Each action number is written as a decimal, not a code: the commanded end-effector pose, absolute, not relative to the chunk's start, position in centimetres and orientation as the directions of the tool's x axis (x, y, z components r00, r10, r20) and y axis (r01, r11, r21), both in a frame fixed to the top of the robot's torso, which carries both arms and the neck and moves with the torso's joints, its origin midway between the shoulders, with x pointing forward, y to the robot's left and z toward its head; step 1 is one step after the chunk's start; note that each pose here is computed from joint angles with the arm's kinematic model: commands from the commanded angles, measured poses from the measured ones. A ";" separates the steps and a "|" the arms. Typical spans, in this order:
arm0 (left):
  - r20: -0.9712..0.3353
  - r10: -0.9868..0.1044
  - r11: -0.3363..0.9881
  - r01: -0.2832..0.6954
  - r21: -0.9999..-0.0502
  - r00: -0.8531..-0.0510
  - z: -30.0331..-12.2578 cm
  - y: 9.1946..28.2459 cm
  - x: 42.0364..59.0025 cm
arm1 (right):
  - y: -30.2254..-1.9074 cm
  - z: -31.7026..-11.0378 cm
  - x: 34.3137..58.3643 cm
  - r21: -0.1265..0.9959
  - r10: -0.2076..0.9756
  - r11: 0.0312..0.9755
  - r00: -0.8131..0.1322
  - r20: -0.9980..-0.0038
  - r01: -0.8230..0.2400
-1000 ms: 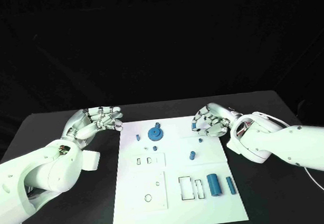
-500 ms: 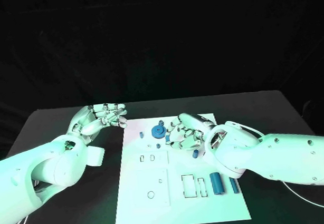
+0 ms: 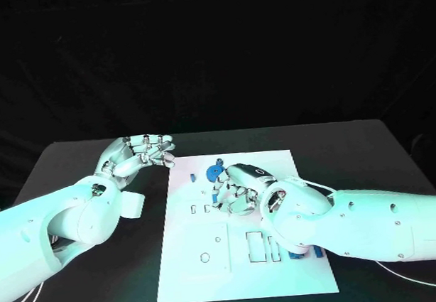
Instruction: Assemble the parts on the task board
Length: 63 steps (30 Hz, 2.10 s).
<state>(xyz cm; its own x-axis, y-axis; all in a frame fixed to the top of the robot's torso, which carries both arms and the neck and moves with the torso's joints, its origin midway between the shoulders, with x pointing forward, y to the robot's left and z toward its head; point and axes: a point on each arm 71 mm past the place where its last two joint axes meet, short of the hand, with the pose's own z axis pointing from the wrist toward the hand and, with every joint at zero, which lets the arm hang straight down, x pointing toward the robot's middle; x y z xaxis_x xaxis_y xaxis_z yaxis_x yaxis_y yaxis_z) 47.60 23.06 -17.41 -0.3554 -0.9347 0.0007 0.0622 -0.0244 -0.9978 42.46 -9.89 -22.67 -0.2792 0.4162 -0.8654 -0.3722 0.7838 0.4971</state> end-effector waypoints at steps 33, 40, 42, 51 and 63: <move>0.007 -0.926 -0.032 0.062 -0.998 -0.376 -17.3 22.9 47.6 | -8.2 -24.8 42.1 0.380 0.291 0.834 -0.267 -0.919 -0.400; 0.007 -0.926 -0.032 0.061 -0.998 -0.376 -17.3 22.9 47.6 | -8.2 -25.0 42.1 0.375 0.285 0.837 -0.267 -0.921 -0.399; 0.006 -0.927 -0.032 0.061 -0.998 -0.376 -17.3 22.9 47.6 | -8.2 -25.0 42.1 0.373 0.284 0.838 -0.266 -0.921 -0.399; 0.006 -0.927 -0.031 0.061 -0.998 -0.375 -17.4 22.9 47.6 | -8.2 -25.0 42.1 0.372 0.286 0.837 -0.259 -0.923 -0.402; 0.006 -0.927 -0.031 0.060 -0.998 -0.374 -17.4 23.0 47.6 | -8.2 -25.0 42.0 0.370 0.286 0.836 -0.255 -0.924 -0.405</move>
